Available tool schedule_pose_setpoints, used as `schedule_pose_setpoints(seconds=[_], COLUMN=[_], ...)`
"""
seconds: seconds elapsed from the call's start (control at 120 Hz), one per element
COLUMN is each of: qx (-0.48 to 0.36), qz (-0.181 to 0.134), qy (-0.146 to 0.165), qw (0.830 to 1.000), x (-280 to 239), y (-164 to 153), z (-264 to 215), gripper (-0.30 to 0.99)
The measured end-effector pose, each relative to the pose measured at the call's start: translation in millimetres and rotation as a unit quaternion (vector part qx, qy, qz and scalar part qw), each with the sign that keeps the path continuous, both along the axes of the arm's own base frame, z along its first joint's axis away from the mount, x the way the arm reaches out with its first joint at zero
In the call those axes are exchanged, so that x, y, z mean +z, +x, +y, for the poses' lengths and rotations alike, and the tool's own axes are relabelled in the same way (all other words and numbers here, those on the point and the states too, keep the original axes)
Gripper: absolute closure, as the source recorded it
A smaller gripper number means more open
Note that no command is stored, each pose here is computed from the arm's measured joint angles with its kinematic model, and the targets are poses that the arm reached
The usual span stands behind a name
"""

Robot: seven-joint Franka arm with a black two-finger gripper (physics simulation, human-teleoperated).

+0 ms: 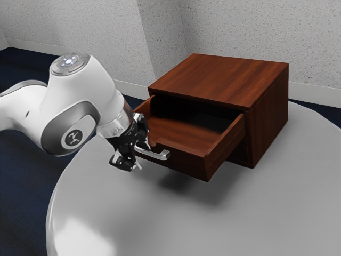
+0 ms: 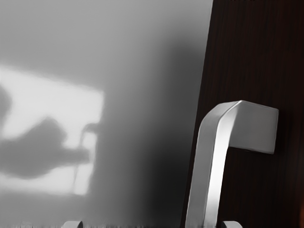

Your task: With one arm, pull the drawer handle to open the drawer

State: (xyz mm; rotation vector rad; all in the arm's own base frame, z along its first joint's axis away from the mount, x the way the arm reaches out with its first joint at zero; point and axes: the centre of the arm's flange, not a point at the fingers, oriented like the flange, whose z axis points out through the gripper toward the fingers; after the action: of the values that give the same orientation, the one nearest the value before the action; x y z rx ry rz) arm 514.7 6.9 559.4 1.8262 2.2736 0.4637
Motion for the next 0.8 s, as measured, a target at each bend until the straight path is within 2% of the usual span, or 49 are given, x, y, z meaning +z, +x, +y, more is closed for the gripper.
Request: schedule_pose_setpoints(seconds=[0.5,0.8], qx=[-0.012,-0.039], qz=[-0.009,-0.032], qy=[0.003,0.015], qw=[1.000,0.999], x=[9.6,40.4], y=[-3.0,-3.0], z=[-10.6,-40.1], gripper=[0.44,0.47])
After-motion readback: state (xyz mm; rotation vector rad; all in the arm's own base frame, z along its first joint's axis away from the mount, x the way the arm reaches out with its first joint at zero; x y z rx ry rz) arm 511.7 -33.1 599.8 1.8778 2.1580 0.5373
